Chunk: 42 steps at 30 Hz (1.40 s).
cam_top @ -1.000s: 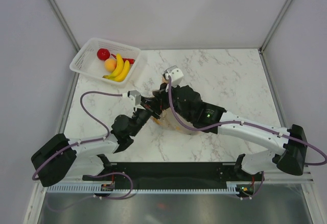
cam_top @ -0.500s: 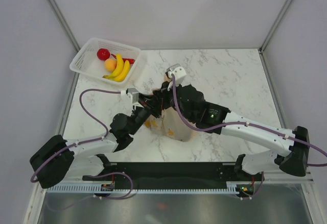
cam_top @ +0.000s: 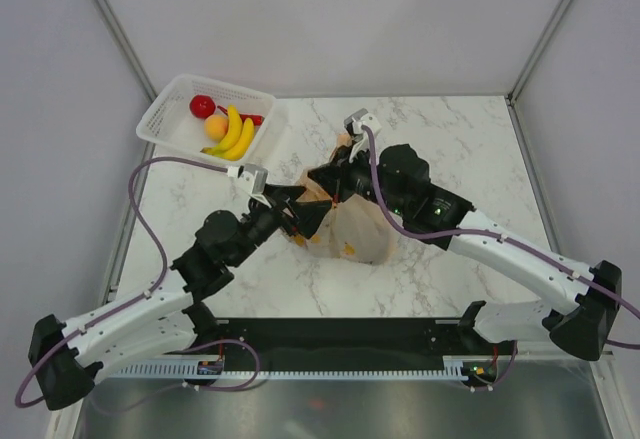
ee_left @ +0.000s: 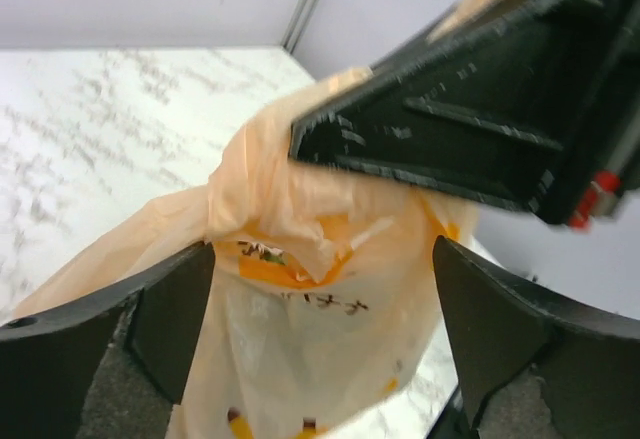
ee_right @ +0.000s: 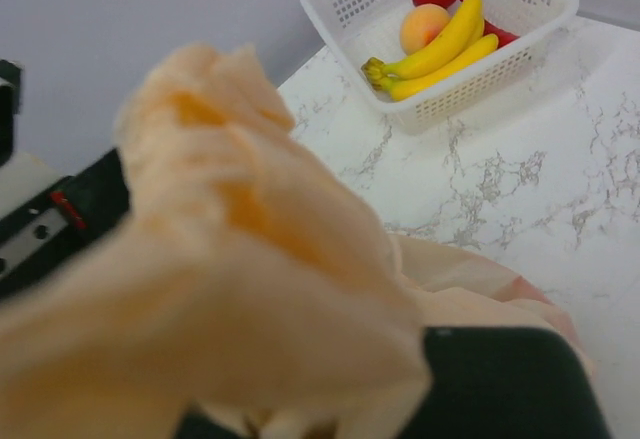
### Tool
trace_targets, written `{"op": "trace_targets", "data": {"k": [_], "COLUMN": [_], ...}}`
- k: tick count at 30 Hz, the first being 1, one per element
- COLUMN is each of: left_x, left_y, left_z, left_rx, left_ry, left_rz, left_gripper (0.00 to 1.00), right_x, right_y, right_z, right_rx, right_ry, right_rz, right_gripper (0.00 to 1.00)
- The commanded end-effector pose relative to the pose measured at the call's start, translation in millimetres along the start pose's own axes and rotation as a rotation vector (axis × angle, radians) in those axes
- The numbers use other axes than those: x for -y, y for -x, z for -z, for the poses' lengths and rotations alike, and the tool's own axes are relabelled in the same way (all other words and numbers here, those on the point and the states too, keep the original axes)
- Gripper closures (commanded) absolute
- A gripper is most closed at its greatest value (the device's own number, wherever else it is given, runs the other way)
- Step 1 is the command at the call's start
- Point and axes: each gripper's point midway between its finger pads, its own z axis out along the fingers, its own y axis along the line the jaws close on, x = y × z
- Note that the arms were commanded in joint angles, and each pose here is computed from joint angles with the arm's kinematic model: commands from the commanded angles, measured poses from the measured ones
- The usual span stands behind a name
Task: Place the fake fruits into the plastic bag and tie a complex knot
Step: Tie the plastic bag at the center of the board.
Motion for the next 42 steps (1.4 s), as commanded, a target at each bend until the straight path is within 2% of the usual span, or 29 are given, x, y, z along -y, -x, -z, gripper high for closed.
{"op": "trace_targets", "data": {"k": [1, 8, 12, 16, 21, 25, 27, 30, 38, 42], "left_x": [-13.2, -18.4, -29.4, -24.1, -16.1, -6.3, 1.2, 3.1, -6.4, -2.9], "left_y": [-11.3, 4.7, 1.8, -6.4, 8.4, 30.6, 41.1, 40.2, 13.3, 1.0], "left_z": [27.3, 56.7, 50.8, 43.9, 55.8, 71.9, 79.9, 83.9, 79.6, 77.5], "left_rx": [-0.154, -0.277, -0.336, -0.402, -0.346, -0.27, -0.245, -0.274, -0.388, -0.434], "left_ry": [0.091, 0.168, 0.239, 0.201, 0.151, 0.114, 0.085, 0.069, 0.07, 0.03], "left_rz": [-0.049, -0.13, -0.176, -0.215, -0.232, -0.218, -0.211, -0.237, -0.301, -0.308], "left_gripper": [0.0, 0.03, 0.0, 0.0, 0.0, 0.0, 0.0, 0.0, 0.0, 0.05], "right_x": [-11.6, -13.7, -24.5, -38.8, -59.9, -75.8, -77.7, -73.2, -52.0, -35.3], "right_y": [23.7, 3.8, -3.2, -3.9, -7.9, 6.8, 7.7, 10.2, -25.7, -34.7], "right_z": [12.5, 16.1, 25.9, 39.8, 51.9, 53.3, 47.3, 35.0, 19.0, 13.1], "right_rx": [0.053, -0.026, -0.048, -0.066, -0.098, -0.064, -0.074, -0.058, -0.105, -0.101], "right_ry": [0.151, 0.286, 0.383, 0.501, 0.671, 0.771, 0.783, 0.769, 0.717, 0.613], "right_rz": [0.016, 0.047, 0.079, 0.101, 0.096, 0.084, 0.054, 0.037, 0.034, 0.037], "right_gripper": [1.0, 1.0, 1.0, 1.0, 1.0, 1.0, 1.0, 1.0, 1.0, 1.0]}}
